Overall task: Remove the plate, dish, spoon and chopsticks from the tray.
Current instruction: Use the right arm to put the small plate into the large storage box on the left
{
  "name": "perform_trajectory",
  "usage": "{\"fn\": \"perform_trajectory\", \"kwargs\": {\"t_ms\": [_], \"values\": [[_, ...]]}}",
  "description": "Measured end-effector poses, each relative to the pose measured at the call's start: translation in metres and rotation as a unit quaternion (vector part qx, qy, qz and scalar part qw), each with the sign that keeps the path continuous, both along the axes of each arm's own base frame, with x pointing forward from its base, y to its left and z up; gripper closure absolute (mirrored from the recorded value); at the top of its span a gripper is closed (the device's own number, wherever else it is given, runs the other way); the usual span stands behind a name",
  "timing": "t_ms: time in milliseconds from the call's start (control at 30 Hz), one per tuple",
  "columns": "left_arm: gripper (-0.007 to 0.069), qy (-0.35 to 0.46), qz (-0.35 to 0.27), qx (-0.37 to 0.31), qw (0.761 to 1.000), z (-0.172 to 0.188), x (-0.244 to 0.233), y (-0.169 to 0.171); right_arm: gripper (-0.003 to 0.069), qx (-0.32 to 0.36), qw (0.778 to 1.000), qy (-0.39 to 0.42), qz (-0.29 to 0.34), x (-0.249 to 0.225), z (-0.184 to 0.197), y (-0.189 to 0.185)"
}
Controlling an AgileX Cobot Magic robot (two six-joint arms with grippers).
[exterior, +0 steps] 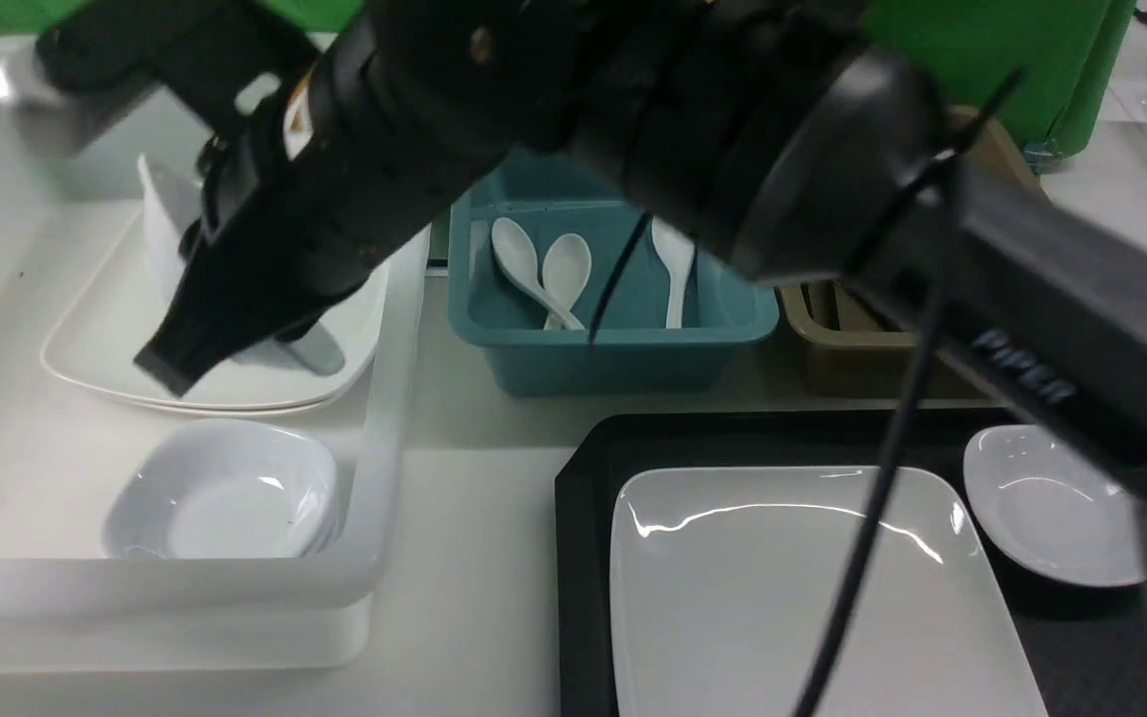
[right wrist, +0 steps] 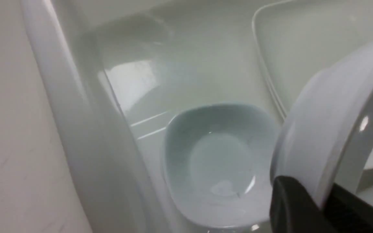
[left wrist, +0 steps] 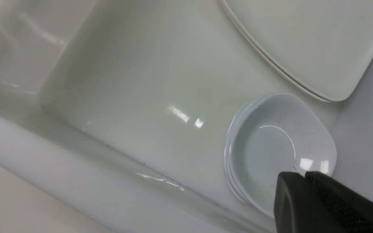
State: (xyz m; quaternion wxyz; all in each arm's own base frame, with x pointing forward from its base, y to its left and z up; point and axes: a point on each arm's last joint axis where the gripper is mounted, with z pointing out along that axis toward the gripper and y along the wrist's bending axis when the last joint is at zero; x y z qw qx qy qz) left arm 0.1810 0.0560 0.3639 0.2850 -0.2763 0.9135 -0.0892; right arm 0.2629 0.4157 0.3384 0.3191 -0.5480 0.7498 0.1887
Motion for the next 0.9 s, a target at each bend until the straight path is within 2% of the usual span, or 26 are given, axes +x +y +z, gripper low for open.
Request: {"fn": "perform_trajectory", "kwargs": {"t_ms": [33, 133, 333, 433, 567, 667, 767, 800, 867, 900], "values": [[0.0614, -0.004, -0.001, 0.001, 1.000, 0.001, -0.002, -0.001, 0.0592, -0.016, 1.000, 0.007, 0.008, 0.001, -0.020, 0.011], [0.0614, -0.007, -0.003, 0.002, 1.000, 0.002, -0.003, -0.001, 0.0592, -0.041, 0.999, 0.005, 0.032, 0.001, -0.048, 0.023], [0.0614, -0.007, -0.011, 0.007, 1.000, 0.002, -0.003, -0.002, 0.0581, -0.058, 0.997, 0.003, 0.047, 0.000, -0.067, 0.031], [0.0614, -0.008, -0.020, 0.013, 1.000, 0.002, -0.003, -0.001, 0.0472, -0.053, 0.997, 0.000, 0.048, -0.001, -0.066, 0.033], [0.0614, -0.009, -0.022, 0.013, 1.000, 0.002, -0.003, -0.002, 0.0273, -0.055, 0.997, 0.005, 0.047, -0.002, -0.065, 0.033], [0.0614, -0.008, -0.023, 0.013, 1.000, 0.002, -0.003, -0.002, 0.0209, -0.065, 0.997, 0.012, 0.044, -0.004, -0.062, 0.029], [0.0614, -0.009, -0.032, 0.018, 0.999, 0.002, -0.003, -0.002, 0.0197, -0.089, 0.996, 0.015, 0.027, -0.005, -0.054, 0.021], [0.0614, -0.013, -0.040, 0.016, 0.999, 0.003, -0.003, -0.003, 0.0213, -0.110, 0.994, 0.001, 0.010, -0.006, -0.040, 0.009], [0.0614, -0.027, -0.057, -0.003, 0.998, 0.004, -0.001, -0.008, 0.0283, -0.154, 0.987, -0.035, -0.018, -0.005, -0.015, -0.013], [0.0614, -0.038, -0.075, -0.012, 0.996, 0.005, 0.001, -0.012, 0.0342, -0.175, 0.983, -0.050, -0.035, -0.005, -0.004, -0.024]]}}
